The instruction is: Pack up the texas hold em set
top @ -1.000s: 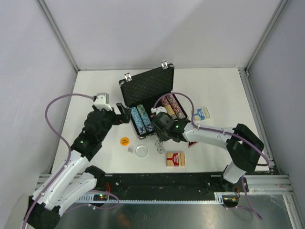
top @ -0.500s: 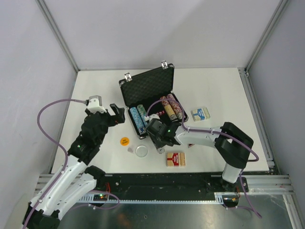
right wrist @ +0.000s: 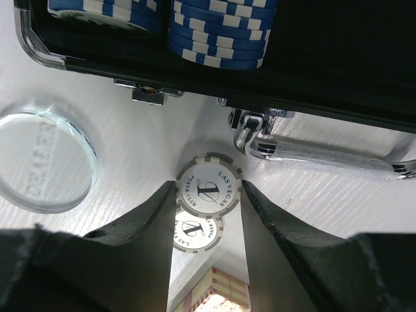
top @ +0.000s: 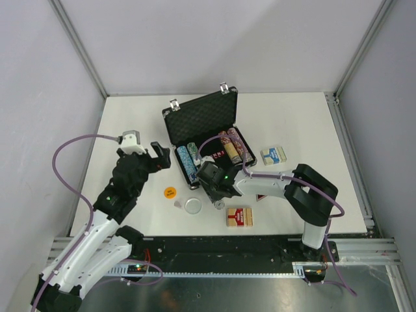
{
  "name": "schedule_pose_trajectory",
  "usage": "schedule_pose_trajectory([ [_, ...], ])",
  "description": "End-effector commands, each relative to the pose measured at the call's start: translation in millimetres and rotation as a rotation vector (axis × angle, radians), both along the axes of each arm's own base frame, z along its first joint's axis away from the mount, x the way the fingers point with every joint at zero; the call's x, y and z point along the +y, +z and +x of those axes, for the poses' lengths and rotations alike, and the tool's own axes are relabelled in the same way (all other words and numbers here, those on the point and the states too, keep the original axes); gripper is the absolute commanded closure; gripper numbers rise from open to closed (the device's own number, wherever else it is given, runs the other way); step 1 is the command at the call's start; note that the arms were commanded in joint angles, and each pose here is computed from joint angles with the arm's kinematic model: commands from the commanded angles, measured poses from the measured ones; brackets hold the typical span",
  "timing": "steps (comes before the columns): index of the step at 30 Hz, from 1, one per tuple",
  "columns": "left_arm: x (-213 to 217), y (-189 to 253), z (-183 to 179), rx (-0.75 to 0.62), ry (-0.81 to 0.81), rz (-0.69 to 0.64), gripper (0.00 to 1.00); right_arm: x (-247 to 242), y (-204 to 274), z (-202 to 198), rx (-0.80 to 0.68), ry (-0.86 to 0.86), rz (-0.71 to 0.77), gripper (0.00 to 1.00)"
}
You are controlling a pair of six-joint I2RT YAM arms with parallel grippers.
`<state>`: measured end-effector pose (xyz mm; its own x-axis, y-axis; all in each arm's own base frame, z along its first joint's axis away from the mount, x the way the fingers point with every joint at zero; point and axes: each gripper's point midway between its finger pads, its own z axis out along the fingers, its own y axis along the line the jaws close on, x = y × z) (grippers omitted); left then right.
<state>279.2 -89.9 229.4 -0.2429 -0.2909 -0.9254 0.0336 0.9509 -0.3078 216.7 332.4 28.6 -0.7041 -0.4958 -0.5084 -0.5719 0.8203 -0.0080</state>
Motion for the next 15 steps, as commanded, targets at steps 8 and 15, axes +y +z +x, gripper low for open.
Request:
schedule_pose_trajectory([
  [8, 10.8, 4.2, 0.5, -0.028, 0.05, 0.006, 0.0, 6.5, 16.9, 14.1, -0.059, 0.0, 0.011, 0.39],
  [15, 11.9, 3.7, 0.8, -0.028, 0.053, 0.016, 0.0, 6.1, 21.1, 14.3, -0.062, -0.003, 0.017, 0.32],
])
